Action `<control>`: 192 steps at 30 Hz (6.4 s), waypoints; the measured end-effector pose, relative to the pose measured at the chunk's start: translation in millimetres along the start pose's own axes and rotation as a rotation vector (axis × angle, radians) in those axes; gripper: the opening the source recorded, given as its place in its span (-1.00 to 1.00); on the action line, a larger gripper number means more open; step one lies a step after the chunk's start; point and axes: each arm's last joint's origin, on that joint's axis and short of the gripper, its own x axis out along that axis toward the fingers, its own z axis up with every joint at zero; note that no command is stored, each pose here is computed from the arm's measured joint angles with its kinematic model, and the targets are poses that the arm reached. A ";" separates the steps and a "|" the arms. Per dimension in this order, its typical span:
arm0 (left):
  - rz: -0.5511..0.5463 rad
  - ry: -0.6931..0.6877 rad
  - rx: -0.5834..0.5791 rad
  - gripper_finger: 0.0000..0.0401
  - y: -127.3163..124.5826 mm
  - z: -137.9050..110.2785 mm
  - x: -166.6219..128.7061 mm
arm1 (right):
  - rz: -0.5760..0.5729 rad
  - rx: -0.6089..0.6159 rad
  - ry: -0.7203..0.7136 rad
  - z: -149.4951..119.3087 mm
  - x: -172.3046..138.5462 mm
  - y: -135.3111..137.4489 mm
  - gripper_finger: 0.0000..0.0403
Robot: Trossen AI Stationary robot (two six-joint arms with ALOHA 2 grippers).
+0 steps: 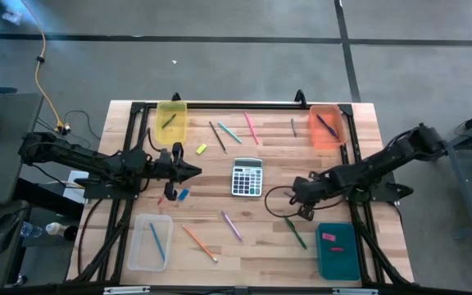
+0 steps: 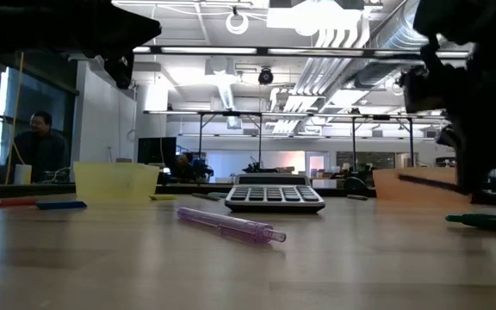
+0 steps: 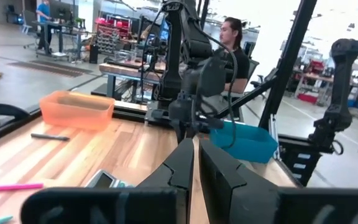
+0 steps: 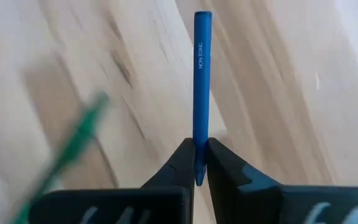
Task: Sort crayons/erasers/pens/pencils in bins
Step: Put the blue crayon into the yellow bin, then put the yellow pencil into the transparent bin
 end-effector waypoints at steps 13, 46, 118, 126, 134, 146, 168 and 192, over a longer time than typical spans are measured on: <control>-0.014 -0.140 -0.137 -0.98 -3.3 11.8 0.9 | 0.280 -0.146 -0.787 61.7 -23.8 41.6 -0.94; -0.112 -0.073 0.016 -0.30 -75.7 -2.4 129.9 | 0.473 -0.281 -1.228 85.5 3.9 69.9 -0.94; 0.996 0.668 0.217 -0.96 77.6 94.5 34.0 | 0.084 -0.329 -0.919 72.7 39.8 54.7 -0.92; 1.092 0.840 0.014 -0.96 163.8 77.5 15.1 | 0.087 -0.337 -0.921 71.9 39.4 56.0 -0.99; 1.155 1.018 -0.096 -0.96 219.7 40.5 4.2 | 0.062 -0.387 -0.925 72.0 39.4 56.0 -1.00; 1.151 1.162 -0.174 -0.96 245.0 14.0 -9.0 | 0.018 -0.411 -0.937 78.2 39.4 48.7 -1.00; 1.248 1.208 -0.055 -0.71 237.2 24.0 -11.2 | 0.008 -0.364 -0.923 85.5 41.0 37.3 -1.00; 0.772 0.363 0.209 -0.97 60.8 62.3 -8.6 | -0.015 -0.308 -0.858 86.3 46.4 27.6 -1.00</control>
